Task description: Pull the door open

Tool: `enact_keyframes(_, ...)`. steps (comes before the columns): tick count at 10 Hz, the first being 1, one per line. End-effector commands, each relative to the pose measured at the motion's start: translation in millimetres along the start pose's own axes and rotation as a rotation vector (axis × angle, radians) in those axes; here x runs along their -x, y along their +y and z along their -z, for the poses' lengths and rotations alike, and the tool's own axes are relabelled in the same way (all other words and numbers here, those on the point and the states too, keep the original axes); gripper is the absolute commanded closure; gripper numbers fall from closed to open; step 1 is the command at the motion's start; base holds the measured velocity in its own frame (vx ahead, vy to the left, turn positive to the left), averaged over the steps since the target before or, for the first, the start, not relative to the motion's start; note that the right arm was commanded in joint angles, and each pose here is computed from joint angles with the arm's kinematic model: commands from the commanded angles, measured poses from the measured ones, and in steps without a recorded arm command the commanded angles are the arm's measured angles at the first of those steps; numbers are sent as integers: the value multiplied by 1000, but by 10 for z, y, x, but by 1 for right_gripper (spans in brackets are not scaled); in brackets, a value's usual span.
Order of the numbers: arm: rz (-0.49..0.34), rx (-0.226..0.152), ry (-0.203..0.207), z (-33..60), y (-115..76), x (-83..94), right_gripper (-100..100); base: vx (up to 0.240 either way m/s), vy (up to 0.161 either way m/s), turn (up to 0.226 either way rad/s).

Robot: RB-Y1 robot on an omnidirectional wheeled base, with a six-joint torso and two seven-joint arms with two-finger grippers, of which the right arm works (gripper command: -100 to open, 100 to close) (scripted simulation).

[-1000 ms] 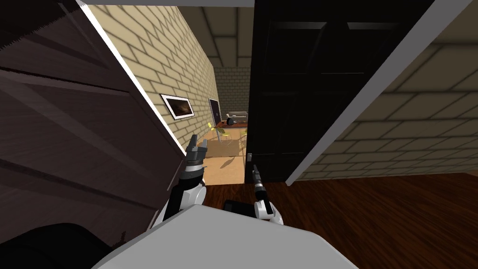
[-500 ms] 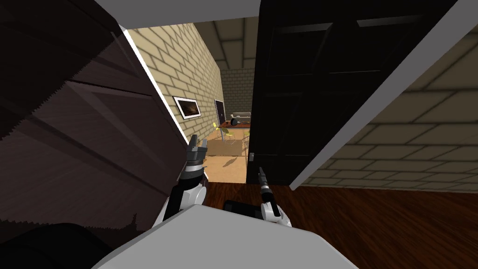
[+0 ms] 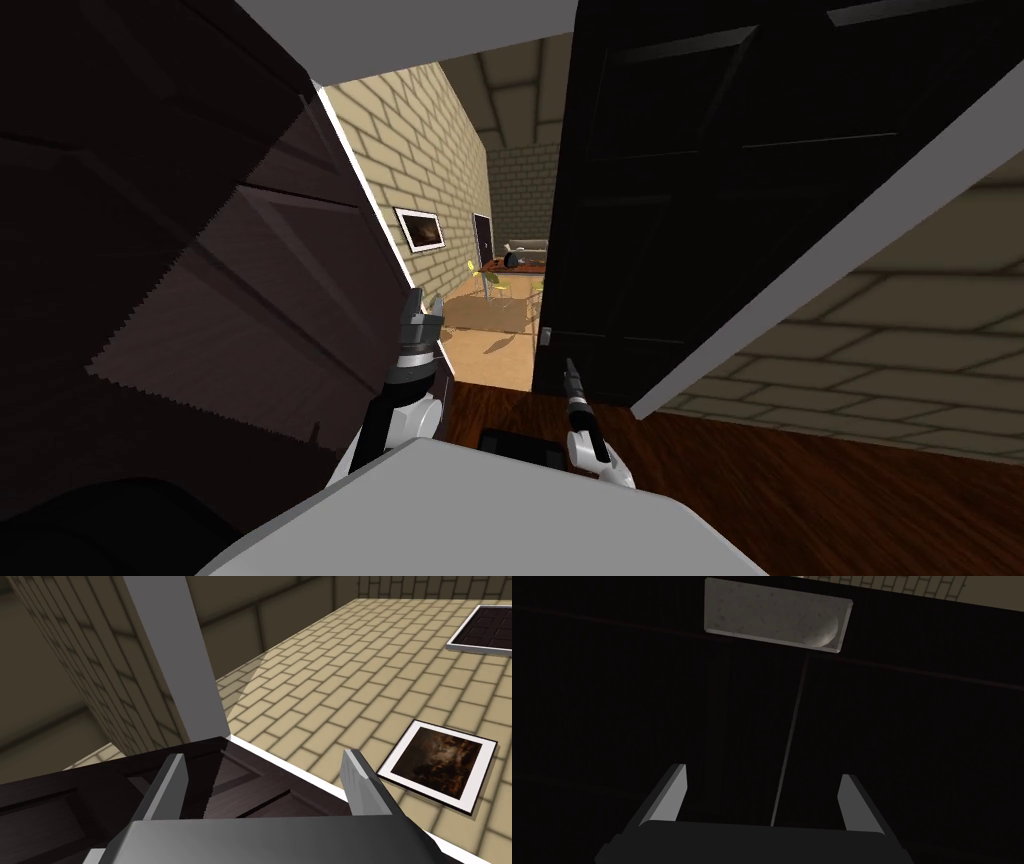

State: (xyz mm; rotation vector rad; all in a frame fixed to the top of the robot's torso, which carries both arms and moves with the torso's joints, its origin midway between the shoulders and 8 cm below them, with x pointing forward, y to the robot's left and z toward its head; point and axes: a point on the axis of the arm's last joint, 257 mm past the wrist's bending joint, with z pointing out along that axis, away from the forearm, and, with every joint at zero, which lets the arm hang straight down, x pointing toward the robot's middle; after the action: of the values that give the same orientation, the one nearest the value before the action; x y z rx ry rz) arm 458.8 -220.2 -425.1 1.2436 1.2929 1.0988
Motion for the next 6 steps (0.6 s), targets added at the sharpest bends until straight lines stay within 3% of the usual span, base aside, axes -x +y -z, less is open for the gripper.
enact_keyframes(1, -12, 4, -45, -15, 18, 212, -100, -28, -17, 304)
enact_keyframes(3, -31, 26, -94, -48, 96, 417, -100, 26, 9, 217)
enact_keyframes(5, -48, 50, -128, -73, 179, 546, -100, 150, 45, 267)
enact_keyframes(6, -50, 55, -134, -77, 195, 565, -100, 188, 53, 104)
